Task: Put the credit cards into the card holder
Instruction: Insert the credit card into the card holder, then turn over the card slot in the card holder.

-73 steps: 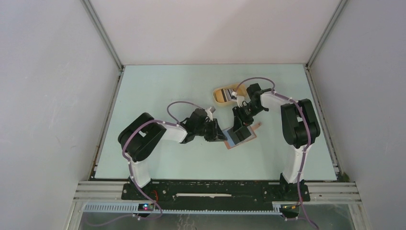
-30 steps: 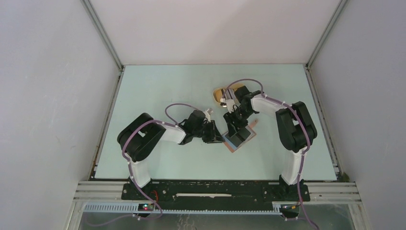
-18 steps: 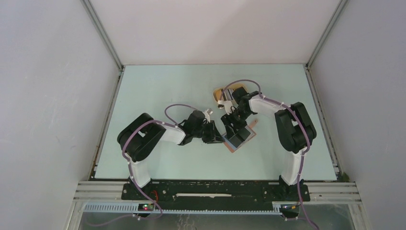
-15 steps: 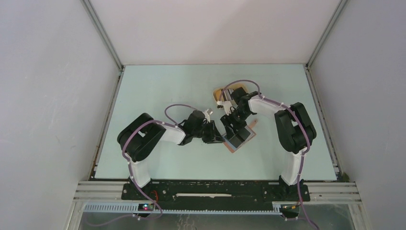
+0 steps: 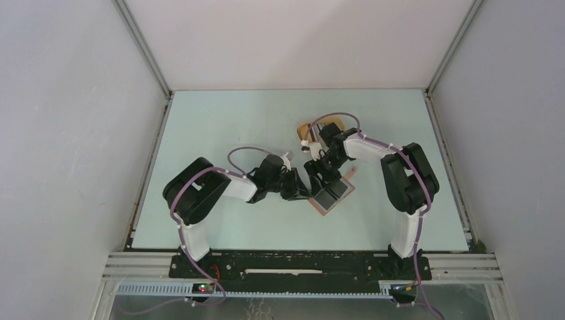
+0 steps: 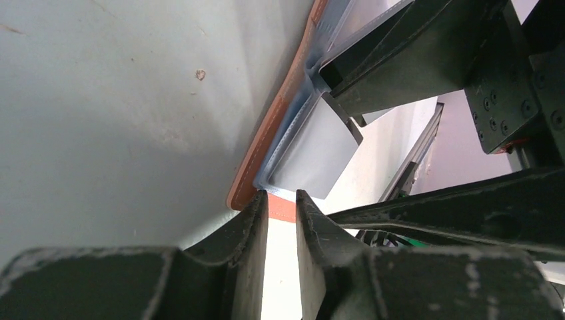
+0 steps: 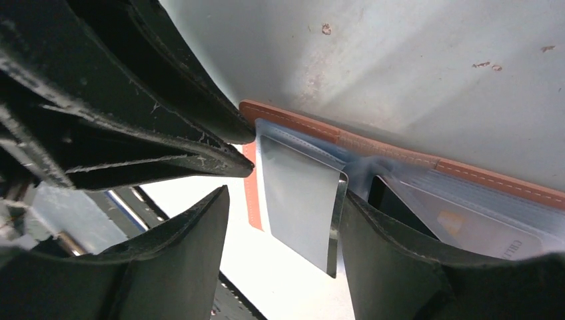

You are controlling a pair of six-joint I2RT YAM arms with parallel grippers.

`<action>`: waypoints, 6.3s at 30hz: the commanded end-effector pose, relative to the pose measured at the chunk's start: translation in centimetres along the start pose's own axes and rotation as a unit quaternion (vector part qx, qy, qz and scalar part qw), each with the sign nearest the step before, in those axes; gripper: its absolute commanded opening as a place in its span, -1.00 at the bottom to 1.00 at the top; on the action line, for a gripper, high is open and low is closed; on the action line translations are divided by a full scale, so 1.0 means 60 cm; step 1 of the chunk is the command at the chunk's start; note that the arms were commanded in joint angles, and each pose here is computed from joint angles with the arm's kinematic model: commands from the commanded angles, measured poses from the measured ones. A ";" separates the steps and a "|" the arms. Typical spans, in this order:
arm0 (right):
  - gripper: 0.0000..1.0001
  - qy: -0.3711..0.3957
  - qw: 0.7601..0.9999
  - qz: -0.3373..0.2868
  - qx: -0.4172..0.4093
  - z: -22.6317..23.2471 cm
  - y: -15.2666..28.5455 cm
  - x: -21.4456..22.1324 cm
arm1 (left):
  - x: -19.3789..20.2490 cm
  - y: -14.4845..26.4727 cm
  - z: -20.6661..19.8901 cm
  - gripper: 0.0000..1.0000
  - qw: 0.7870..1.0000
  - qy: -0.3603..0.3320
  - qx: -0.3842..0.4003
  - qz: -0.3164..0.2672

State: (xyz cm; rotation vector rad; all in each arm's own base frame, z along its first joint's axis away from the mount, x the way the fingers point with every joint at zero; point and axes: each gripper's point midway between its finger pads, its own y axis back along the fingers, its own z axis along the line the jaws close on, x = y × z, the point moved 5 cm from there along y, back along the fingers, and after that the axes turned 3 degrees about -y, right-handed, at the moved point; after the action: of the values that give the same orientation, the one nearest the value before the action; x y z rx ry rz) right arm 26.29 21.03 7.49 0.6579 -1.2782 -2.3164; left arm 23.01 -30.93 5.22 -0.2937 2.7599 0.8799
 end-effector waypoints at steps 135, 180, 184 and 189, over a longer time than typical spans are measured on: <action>0.54 0.559 0.820 -0.098 0.078 0.037 0.005 0.056 | 0.020 0.126 -0.023 0.31 0.987 0.014 0.075 -0.145; 0.17 0.469 0.867 -0.145 0.086 0.024 0.037 0.029 | 0.008 0.070 -0.061 0.00 0.974 0.104 0.175 -0.103; 0.14 0.462 0.869 -0.150 0.091 0.022 0.040 0.026 | 0.010 0.063 -0.054 0.00 0.974 0.118 0.168 -0.098; 0.12 0.457 0.872 -0.153 0.091 0.022 0.042 0.025 | 0.008 0.056 -0.051 0.00 0.973 0.128 0.165 -0.095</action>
State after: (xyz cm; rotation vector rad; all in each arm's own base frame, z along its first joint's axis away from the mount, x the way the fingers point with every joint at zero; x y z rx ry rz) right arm 23.03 18.97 7.62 1.7412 -0.9280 -1.6490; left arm 20.51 -29.05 8.01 -0.6502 2.9841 0.4377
